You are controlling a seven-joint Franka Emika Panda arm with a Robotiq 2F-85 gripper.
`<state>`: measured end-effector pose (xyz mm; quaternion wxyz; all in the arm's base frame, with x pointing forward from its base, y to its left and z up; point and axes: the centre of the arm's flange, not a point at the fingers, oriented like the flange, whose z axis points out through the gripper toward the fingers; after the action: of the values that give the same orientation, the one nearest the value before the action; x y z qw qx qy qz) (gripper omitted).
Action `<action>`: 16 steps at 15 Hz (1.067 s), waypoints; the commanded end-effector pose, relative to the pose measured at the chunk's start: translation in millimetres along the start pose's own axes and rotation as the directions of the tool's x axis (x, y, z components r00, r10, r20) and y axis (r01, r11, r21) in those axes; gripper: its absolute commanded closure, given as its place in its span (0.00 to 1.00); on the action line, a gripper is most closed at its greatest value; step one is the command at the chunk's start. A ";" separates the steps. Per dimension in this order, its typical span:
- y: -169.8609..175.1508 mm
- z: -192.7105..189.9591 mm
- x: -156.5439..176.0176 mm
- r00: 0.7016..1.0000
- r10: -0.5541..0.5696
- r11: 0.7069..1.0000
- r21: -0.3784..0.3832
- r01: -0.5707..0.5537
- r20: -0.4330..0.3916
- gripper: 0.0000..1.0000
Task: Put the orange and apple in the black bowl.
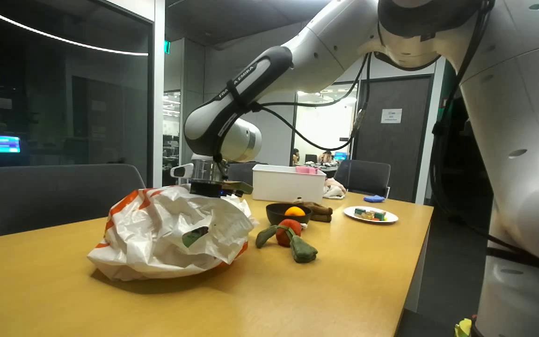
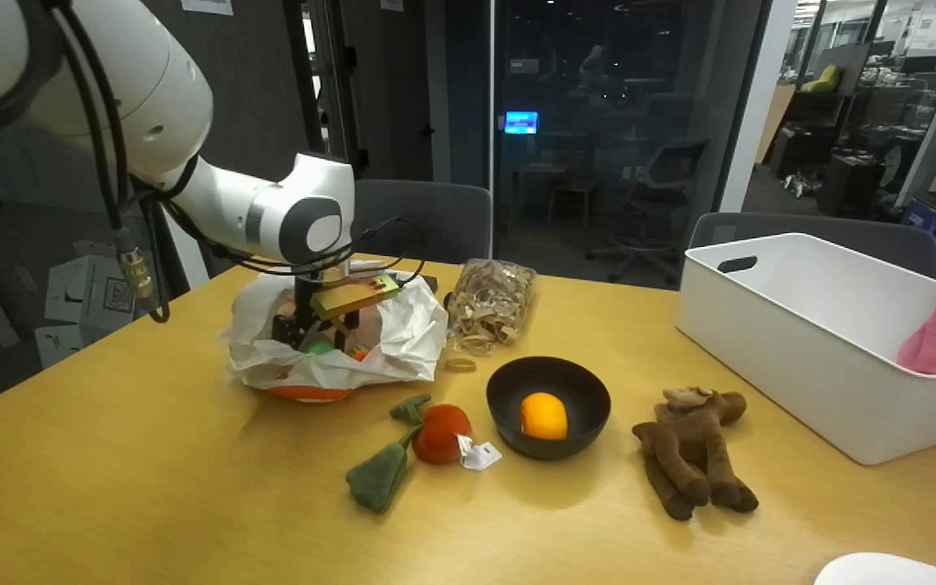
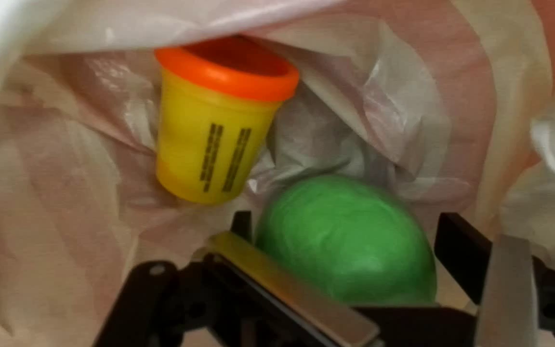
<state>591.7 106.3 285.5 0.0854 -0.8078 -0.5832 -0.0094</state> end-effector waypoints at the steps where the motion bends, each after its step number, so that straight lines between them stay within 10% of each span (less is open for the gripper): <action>1: 3.6 0.2 -0.5 0.999 -0.027 1.000 -0.001 0.027 -0.025 0.34; 7: 4.1 -20.7 2.9 0.999 0.048 0.998 -0.033 -0.048 -0.001 0.43; 16: 3.0 -106.4 -12.0 0.951 0.275 0.927 -0.301 -0.223 0.143 0.43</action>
<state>606.9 81.2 356.6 -0.0291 -0.8646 -0.5014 -0.0161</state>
